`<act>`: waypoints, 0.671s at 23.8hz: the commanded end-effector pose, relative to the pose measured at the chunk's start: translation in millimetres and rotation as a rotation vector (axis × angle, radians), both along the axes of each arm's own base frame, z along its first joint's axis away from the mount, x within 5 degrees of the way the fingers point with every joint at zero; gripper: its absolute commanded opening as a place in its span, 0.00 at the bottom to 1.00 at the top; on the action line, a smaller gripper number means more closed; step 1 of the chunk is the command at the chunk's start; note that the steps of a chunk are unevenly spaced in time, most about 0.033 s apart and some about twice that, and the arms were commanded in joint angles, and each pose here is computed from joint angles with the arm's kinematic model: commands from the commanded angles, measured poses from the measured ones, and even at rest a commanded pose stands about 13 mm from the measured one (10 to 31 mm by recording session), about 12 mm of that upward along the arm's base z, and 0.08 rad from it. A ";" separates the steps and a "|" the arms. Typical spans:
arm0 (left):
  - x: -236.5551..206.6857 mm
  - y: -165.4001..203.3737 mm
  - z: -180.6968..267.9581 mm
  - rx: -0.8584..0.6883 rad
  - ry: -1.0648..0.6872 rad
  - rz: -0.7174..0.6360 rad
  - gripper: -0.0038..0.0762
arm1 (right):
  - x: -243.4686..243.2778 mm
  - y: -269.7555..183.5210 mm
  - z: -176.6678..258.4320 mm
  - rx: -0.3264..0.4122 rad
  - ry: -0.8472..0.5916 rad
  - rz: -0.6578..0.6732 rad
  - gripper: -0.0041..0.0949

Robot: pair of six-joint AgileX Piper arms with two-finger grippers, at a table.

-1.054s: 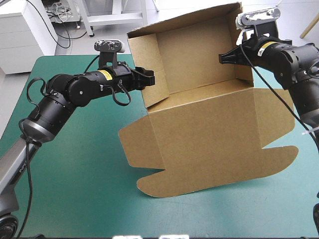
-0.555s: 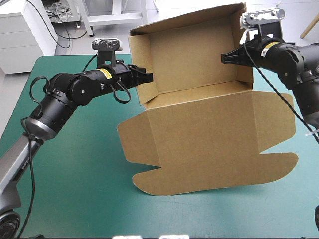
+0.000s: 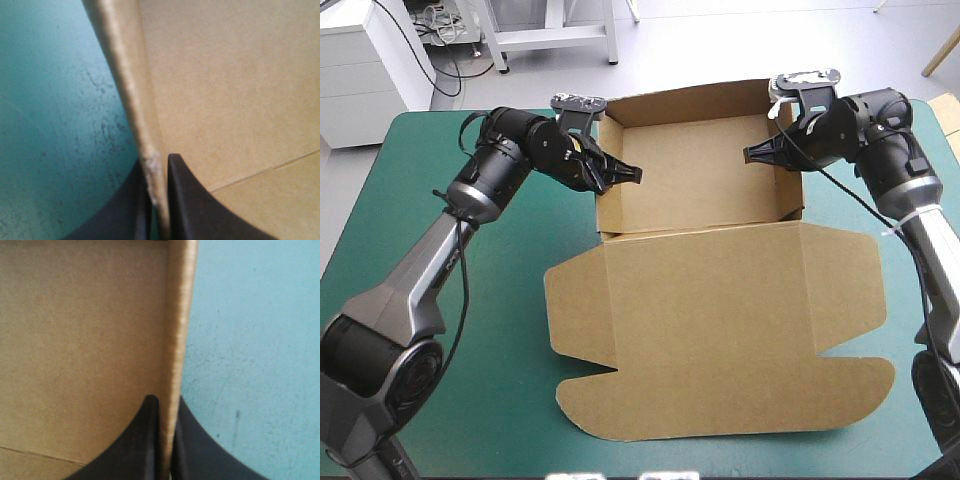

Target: Fold the box

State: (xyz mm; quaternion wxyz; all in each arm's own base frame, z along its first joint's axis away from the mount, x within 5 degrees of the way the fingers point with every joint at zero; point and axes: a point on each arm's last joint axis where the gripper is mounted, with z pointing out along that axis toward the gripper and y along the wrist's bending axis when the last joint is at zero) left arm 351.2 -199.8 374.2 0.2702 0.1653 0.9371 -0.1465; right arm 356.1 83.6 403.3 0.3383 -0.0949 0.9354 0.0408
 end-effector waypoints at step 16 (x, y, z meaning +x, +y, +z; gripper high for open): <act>18.9 -30.9 -32.8 0.019 0.148 -0.084 0.04 | 31.7 31.3 -64.2 0.106 0.265 0.106 0.03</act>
